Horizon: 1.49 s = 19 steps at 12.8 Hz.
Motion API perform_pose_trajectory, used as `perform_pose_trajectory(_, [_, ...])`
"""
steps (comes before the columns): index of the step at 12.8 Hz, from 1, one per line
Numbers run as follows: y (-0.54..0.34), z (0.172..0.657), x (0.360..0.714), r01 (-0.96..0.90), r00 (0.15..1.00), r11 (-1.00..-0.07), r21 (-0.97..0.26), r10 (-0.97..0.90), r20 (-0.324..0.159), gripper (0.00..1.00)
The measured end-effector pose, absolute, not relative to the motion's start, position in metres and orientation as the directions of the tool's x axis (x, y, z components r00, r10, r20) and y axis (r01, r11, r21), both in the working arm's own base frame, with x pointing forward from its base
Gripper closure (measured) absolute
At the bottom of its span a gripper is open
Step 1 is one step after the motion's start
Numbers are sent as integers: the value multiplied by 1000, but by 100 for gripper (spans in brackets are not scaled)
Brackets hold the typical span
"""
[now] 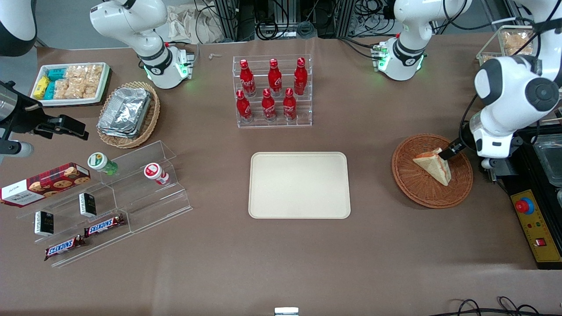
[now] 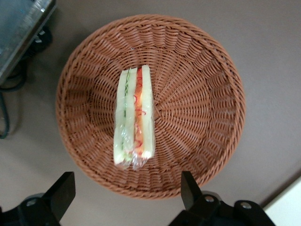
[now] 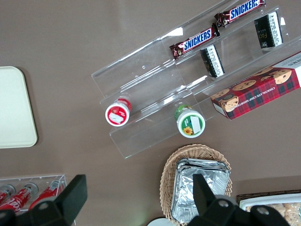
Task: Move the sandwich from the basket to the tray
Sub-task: 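Lower the open left gripper onto the wrapped sandwich in the basket, then close the left gripper on the sandwich and lift it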
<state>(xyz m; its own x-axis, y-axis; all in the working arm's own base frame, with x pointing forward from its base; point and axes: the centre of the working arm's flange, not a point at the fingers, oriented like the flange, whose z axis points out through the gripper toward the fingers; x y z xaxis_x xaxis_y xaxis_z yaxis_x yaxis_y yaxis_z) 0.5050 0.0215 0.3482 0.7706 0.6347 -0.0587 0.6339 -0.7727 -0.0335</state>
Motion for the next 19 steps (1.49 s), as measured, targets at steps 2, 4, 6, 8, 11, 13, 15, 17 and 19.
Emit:
perform_pose_trajectory(2, [22,321,511,664,744,-747,-34,665,-63,0])
perform_pose_trajectory(4, [22,297,512,676,731,-736,-45,677,-81,0])
perform_pose_trajectory(6, [22,280,513,680,725,-731,-53,682,-92,0])
perform_pose_trajectory(8, [23,270,512,682,722,-728,-71,685,-96,0])
perform_pose_trajectory(11, [26,267,511,700,703,-709,-87,706,-89,0])
perform_pose_trajectory(13, [26,266,511,706,696,-702,-90,712,-88,0])
perform_pose_trajectory(15, [26,261,510,709,693,-699,-95,715,-93,0])
perform_pose_trajectory(17, [27,250,511,712,689,-696,-96,718,-97,0])
perform_pose_trajectory(19, [27,239,510,713,686,-694,-100,720,-105,0])
